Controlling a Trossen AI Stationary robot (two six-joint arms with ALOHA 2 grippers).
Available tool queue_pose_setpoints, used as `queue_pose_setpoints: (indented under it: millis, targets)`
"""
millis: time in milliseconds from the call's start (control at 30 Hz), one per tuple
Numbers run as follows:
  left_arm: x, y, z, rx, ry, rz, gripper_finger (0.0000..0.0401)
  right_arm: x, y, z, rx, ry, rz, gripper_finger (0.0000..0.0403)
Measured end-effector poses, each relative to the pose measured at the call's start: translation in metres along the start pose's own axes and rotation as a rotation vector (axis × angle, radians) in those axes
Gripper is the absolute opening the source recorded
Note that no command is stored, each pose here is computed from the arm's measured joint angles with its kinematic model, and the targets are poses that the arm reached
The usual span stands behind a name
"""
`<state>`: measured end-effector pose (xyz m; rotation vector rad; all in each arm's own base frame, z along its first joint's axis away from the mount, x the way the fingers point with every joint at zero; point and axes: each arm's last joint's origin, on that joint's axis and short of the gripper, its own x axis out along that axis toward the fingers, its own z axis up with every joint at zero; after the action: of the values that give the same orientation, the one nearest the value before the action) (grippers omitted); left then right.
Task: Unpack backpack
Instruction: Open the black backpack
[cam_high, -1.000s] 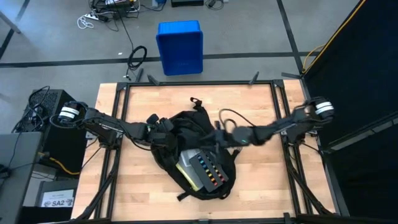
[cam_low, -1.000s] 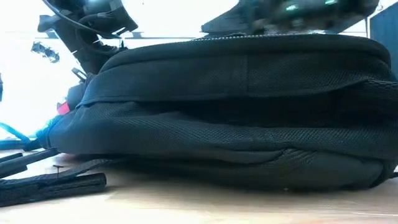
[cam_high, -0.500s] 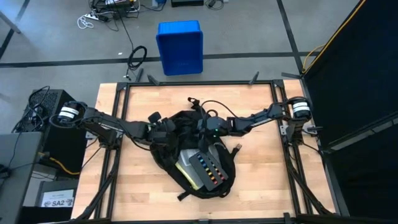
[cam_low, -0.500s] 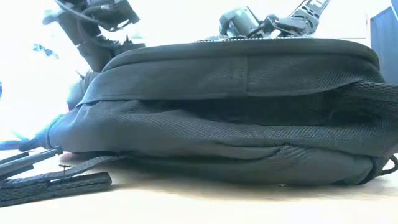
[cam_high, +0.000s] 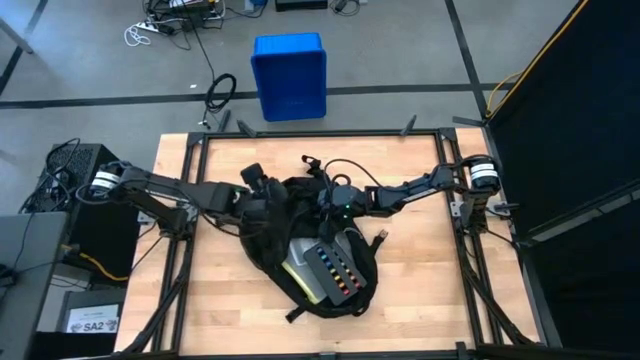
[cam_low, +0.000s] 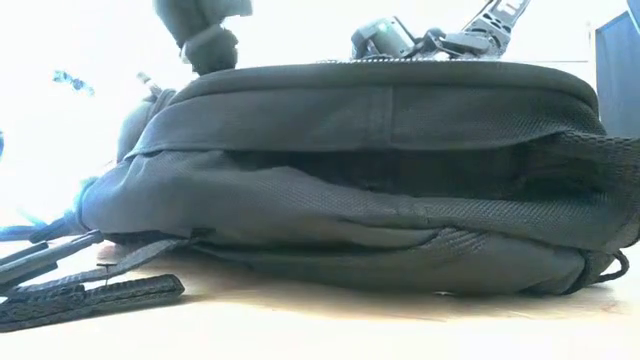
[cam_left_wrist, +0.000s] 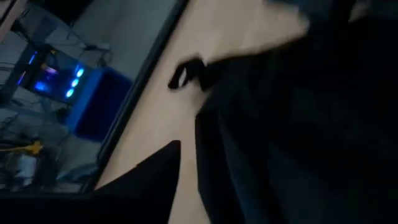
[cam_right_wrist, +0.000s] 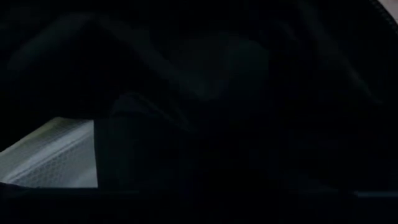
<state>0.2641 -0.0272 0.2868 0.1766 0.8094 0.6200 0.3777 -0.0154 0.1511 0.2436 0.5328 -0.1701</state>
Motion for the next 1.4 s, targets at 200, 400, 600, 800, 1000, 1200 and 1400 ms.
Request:
queue_pose_setpoints:
  millis: [200,400,600,800,1000,1200,1400]
  targets:
    - [-0.032,-0.031,0.022,0.096,-0.244,-0.226,0.024,0.0,-0.004,0.0,0.014,0.004,0.003,0.0089]
    - [-0.021,-0.063,-0.003,0.162,-0.197,-0.259,0.0229,0.0,-0.004,0.001,0.016,-0.001,0.005,0.0088]
    - [0.015,-0.071,-0.039,0.116,-0.072,-0.198,0.0213,0.001,-0.003,0.001,0.017,-0.001,0.021,0.009]
    - [0.036,-0.062,-0.058,0.059,-0.049,-0.129,0.02,0.001,-0.003,0.002,0.018,-0.005,0.029,0.0091]
    - [0.061,-0.045,-0.07,-0.001,-0.016,-0.079,0.0192,0.0,-0.002,0.001,0.017,-0.003,0.031,0.0091]
    - [0.085,-0.035,-0.082,-0.117,-0.111,-0.168,0.0185,0.0,-0.001,0.0,0.017,0.011,0.052,0.0097]
    - [0.094,-0.028,-0.095,-0.234,-0.205,-0.268,0.0177,0.0,0.0,-0.001,0.013,0.015,0.057,0.0103]
